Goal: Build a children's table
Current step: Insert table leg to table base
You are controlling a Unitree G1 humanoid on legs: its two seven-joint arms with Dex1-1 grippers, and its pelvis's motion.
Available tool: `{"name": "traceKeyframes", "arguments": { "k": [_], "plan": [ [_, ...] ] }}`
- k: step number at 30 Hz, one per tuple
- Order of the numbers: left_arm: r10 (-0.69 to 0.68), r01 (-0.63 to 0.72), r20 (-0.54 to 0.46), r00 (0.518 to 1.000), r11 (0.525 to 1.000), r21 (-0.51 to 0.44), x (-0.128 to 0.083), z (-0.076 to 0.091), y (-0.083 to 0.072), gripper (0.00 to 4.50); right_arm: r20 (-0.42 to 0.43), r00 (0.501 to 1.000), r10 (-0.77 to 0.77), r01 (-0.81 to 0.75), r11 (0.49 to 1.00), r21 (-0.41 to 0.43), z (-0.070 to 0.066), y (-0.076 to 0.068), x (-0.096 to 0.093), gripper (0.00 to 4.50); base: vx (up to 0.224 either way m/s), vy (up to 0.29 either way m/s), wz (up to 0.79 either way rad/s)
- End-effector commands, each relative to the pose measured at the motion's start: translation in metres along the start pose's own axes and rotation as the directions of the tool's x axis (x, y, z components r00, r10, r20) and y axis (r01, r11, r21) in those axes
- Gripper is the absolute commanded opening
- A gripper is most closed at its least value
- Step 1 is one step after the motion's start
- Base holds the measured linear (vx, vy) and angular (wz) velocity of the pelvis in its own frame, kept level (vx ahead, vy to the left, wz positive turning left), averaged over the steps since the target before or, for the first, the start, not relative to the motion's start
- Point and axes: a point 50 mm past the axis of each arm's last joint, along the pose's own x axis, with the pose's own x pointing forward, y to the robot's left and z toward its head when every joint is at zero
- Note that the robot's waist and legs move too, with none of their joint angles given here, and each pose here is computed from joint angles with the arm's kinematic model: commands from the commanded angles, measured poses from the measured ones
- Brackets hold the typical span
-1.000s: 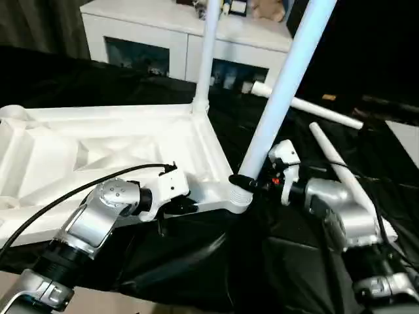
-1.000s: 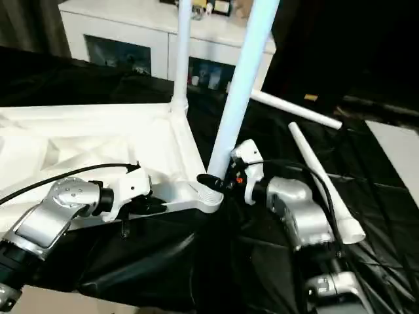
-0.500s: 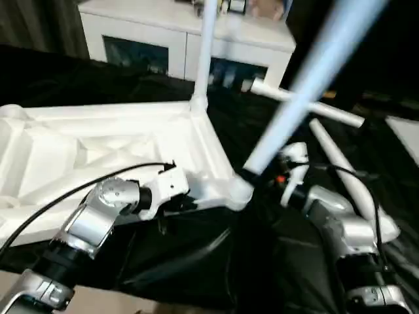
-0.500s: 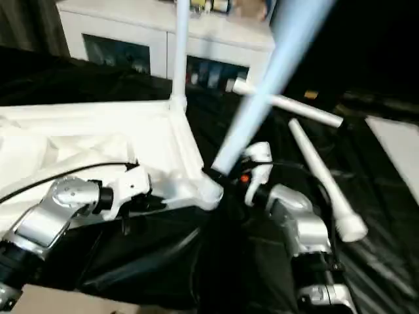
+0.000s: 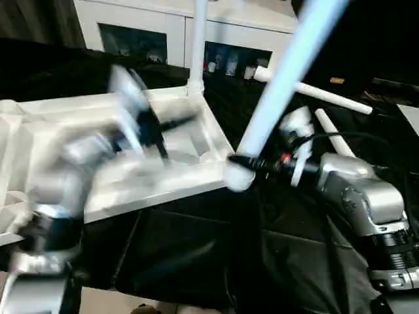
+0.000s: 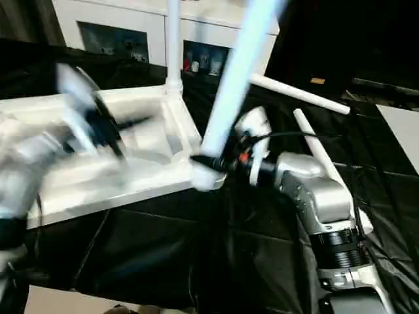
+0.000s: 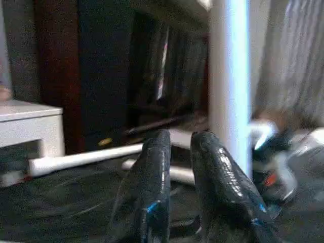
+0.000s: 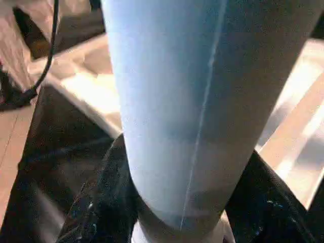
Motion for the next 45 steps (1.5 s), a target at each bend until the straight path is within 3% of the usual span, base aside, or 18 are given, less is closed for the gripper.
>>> {"name": "traceKeyframes", "arguments": {
  "k": [1,9,14,24,25,28,30,33,35,39,40,45],
  "plan": [
    [-0.058,0.059,0.030,0.998,0.997,-0.041,0.014,0.003,-0.011,1.20,-0.015,0.999,0.038,-0.039,0.999,-0.038,0.009,0.006,0.006,1.84,0.000,0.000,0.00],
    [-0.154,0.153,0.006,0.988,0.978,-0.139,0.038,-0.014,-0.033,1.72,-0.040,0.992,0.124,-0.126,0.991,-0.054,0.012,0.021,0.021,1.84,0.000,0.000,0.00],
    [-0.199,0.192,-0.015,0.980,0.961,-0.200,0.050,-0.022,-0.044,2.28,-0.086,0.982,0.169,-0.174,0.983,-0.060,0.008,0.030,0.025,1.84,0.000,0.000,0.00],
    [-0.171,0.157,-0.066,0.983,0.972,-0.173,0.052,-0.027,-0.044,2.90,-0.127,0.978,0.165,-0.174,0.982,-0.069,0.002,0.032,0.025,1.84,0.000,0.000,0.00],
    [-0.176,0.163,-0.063,0.982,0.970,-0.179,0.051,-0.026,-0.044,2.58,-0.126,0.978,0.164,-0.173,0.982,-0.069,0.003,0.031,0.025,1.84,0.000,0.000,0.00],
    [-0.173,0.159,-0.055,0.983,0.967,-0.199,0.049,-0.023,-0.043,2.53,-0.122,0.979,0.165,-0.174,0.982,-0.071,0.003,0.031,0.024,1.84,0.000,0.000,0.00],
    [-0.151,0.136,-0.071,0.986,0.973,-0.187,0.048,-0.023,-0.040,2.09,-0.114,0.980,0.163,-0.171,0.983,-0.073,0.005,0.030,0.024,1.84,0.000,0.000,0.00],
    [-0.116,0.100,-0.083,0.990,0.980,-0.171,0.046,-0.024,-0.035,2.16,-0.097,0.983,0.157,-0.165,0.983,-0.077,0.007,0.029,0.025,1.84,0.000,0.000,0.00],
    [-0.087,0.074,-0.076,0.993,0.983,-0.165,0.046,-0.022,-0.032,1.88,-0.086,0.985,0.151,-0.159,0.984,-0.082,0.009,0.028,0.026,1.84,0.000,0.000,0.00],
    [-0.011,0.002,-0.054,0.998,0.985,-0.171,0.046,-0.018,-0.025,1.82,-0.049,0.989,0.140,-0.144,0.986,-0.080,0.013,0.026,0.027,1.84,0.000,0.000,0.00],
    [0.003,-0.012,-0.053,0.999,0.985,-0.171,0.046,-0.017,-0.024,1.78,-0.036,0.990,0.140,-0.142,0.987,-0.069,0.015,0.026,0.027,2.40,0.000,0.000,0.00],
    [0.091,-0.097,-0.040,0.995,0.980,-0.172,0.047,-0.009,-0.014,1.78,0.029,0.989,0.143,-0.142,0.990,-0.025,0.024,0.025,0.025,2.83,0.000,0.000,0.00]
  ]
}}
